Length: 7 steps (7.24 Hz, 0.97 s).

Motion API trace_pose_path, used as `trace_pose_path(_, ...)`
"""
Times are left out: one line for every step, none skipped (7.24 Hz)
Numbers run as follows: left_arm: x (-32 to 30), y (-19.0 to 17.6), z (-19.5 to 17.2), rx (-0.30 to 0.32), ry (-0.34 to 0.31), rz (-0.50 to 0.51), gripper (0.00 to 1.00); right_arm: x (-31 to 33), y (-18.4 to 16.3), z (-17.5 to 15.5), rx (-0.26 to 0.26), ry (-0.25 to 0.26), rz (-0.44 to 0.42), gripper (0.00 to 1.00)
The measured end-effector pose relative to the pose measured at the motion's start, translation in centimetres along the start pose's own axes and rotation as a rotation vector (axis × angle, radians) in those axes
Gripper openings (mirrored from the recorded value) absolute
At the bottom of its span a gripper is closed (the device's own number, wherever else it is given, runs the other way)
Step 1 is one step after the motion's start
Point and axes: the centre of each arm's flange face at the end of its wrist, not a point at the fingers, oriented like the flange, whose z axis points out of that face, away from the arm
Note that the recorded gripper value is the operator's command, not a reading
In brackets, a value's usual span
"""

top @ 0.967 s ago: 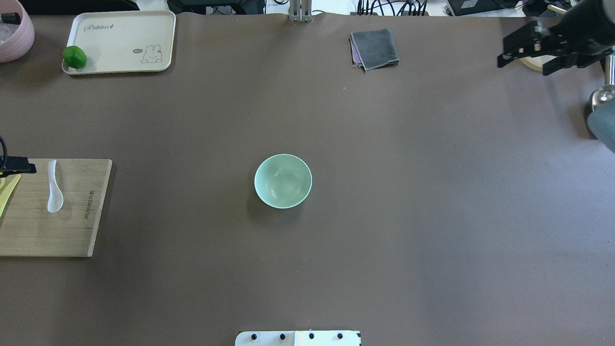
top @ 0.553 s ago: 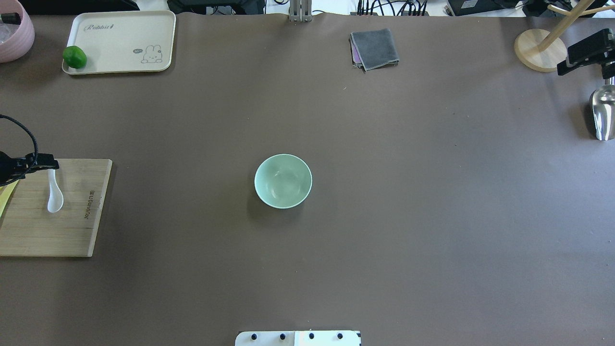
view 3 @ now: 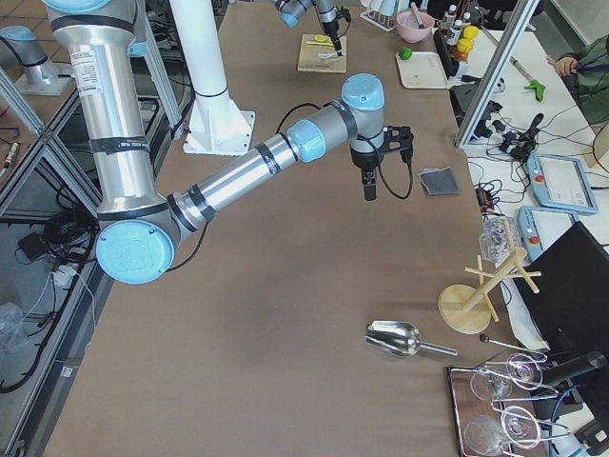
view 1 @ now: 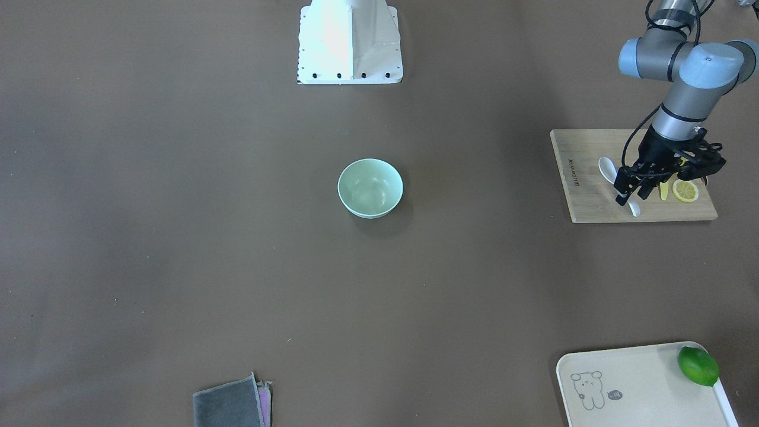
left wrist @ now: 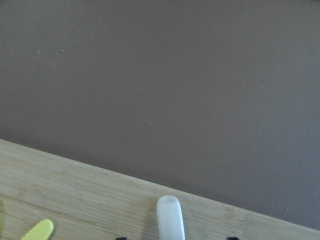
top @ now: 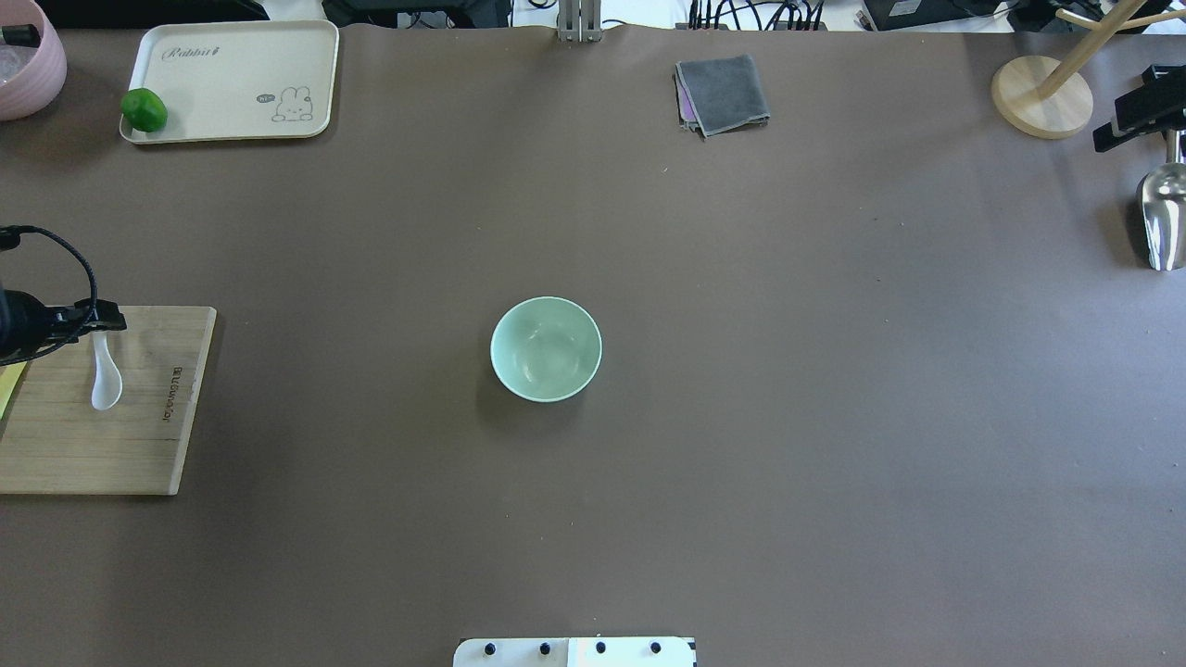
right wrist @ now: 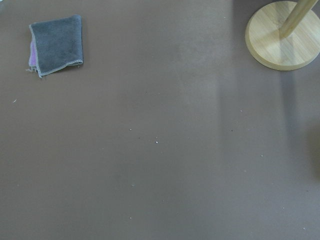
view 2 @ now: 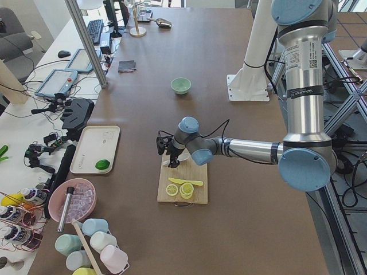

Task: Place spoon in bowl
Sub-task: 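Lower the left gripper onto the white spoon on the cutting board and grasp it, then carry the white spoon with the left gripper over the green bowl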

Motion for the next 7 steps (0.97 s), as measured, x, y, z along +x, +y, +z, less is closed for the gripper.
trace_pose_path(0.1, 0.1, 0.1, -0.002, 0.001, 0.002, 0.22, 0.1, 0.0, 0.0, 0.0, 0.001, 0.001, 1.0)
trace_pose_path(0.1, 0.3, 0.1, -0.005, 0.001, 0.004, 0.0, 0.1, 0.0, 0.1, -0.001, 0.002, 0.002, 1.0)
trace_pose_path(0.2, 0.4, 0.2, -0.007, 0.002, 0.005, 0.0, 0.1, 0.0, 0.1, -0.001, 0.002, 0.002, 1.0)
trace_pose_path(0.3, 0.4, 0.1, -0.007, 0.003, 0.007, 0.0, 0.1, 0.0, 0.1, -0.001, 0.002, 0.003, 1.0)
trace_pose_path(0.8, 0.4, -0.2, -0.005, 0.014, 0.009, 0.0, 0.1, 0.1, 0.1, -0.001, 0.002, 0.004, 1.0)
trace_pose_path(2.1, 0.3, -1.3, 0.0, 0.042, 0.015, 0.0, 0.1, 0.1, 0.1, -0.001, 0.002, 0.006, 1.0)
trace_pose_path(4.8, -0.1, -2.9, 0.008, 0.083, 0.006, 0.0, 0.3, 0.2, 0.2, -0.003, 0.005, 0.009, 1.0)
